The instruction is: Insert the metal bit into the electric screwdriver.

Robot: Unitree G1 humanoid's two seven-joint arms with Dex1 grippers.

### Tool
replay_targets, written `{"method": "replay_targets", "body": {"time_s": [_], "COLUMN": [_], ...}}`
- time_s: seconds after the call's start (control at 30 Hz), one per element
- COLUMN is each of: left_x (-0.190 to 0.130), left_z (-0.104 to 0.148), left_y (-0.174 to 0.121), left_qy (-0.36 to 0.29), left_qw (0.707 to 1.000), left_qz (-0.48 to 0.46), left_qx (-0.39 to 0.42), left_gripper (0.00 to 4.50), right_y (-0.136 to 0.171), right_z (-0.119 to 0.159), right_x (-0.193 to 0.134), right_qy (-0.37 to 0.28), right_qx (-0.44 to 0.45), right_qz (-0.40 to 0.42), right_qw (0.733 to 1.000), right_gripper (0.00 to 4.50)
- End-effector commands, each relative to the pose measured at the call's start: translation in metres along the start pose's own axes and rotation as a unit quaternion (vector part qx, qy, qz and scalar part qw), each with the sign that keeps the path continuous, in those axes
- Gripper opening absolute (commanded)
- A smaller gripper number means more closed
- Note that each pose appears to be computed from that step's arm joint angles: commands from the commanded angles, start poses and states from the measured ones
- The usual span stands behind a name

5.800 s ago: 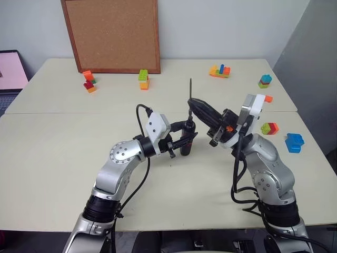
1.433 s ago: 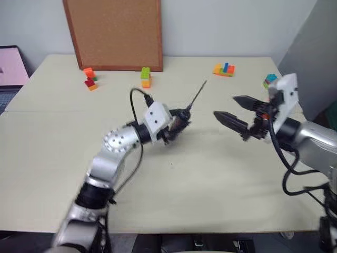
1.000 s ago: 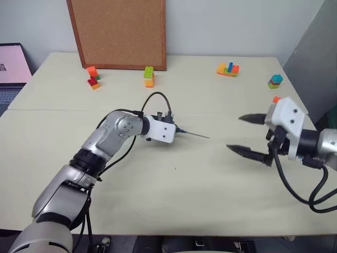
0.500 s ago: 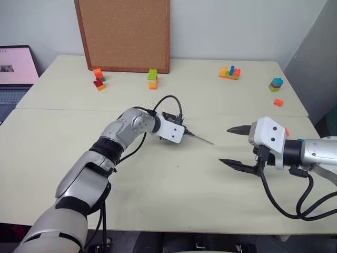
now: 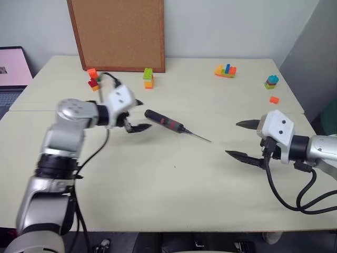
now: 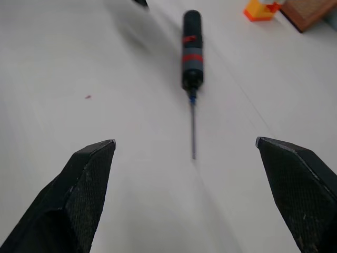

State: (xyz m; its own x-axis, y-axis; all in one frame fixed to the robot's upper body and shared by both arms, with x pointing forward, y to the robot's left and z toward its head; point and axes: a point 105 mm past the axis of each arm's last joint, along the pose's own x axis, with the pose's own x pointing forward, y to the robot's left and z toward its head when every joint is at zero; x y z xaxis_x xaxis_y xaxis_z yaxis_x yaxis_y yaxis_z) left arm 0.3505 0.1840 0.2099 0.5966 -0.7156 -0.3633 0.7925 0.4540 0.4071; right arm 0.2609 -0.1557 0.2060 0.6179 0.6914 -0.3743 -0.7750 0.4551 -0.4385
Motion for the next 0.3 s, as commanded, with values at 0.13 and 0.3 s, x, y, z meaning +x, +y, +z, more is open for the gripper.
{"method": "replay_targets", "body": {"time_s": [0.13, 0.3], "left_x": [-0.054, -0.076], "left_z": [-0.007, -0.03], "left_y": [-0.015, -0.017], "left_qy": [0.024, 0.05], "left_qw": [0.999, 0.993], "left_qz": [0.011, 0.037], "left_qx": [-0.043, -0.097], "left_gripper": [4.46, 4.46], "right_y": [-0.007, -0.005], "right_z": [0.014, 0.012], "right_x": [-0.023, -0.038], "right_qy": [-0.039, -0.041], "right_qx": [-0.03, -0.017], "right_qz": [-0.015, -0.012], "right_qw": [0.999, 0.999], "right_gripper": [4.5, 4.5]}}
